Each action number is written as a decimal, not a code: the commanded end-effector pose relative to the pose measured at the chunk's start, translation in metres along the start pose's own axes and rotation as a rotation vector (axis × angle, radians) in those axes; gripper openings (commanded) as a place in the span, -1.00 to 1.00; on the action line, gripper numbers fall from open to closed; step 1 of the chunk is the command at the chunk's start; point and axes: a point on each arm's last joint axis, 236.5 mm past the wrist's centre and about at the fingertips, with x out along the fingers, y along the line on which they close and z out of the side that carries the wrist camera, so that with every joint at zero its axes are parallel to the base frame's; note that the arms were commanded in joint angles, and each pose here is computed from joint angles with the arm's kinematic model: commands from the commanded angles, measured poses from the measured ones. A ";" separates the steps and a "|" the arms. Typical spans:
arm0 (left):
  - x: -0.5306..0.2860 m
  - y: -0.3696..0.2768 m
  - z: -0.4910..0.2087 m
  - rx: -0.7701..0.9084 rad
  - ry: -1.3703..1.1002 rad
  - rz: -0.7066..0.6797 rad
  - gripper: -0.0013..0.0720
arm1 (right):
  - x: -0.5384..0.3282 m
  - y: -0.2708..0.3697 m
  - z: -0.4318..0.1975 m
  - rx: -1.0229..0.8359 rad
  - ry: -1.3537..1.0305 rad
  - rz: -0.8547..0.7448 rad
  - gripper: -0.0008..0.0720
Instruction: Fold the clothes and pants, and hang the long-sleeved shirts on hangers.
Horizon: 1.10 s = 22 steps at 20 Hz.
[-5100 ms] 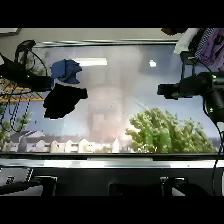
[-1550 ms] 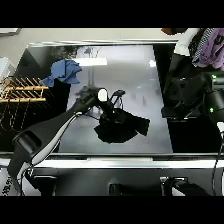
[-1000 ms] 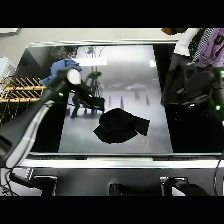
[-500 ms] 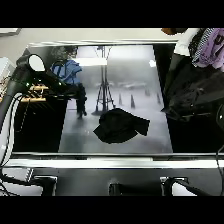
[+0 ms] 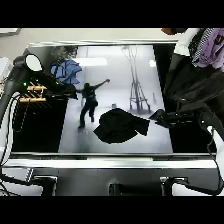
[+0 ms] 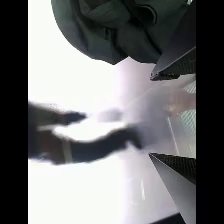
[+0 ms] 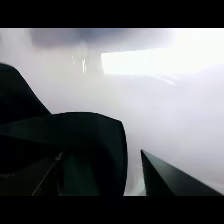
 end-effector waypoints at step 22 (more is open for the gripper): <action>0.150 -0.077 -0.027 -0.085 0.030 -0.543 0.45 | 0.029 0.008 -0.020 -0.010 0.112 0.088 -0.90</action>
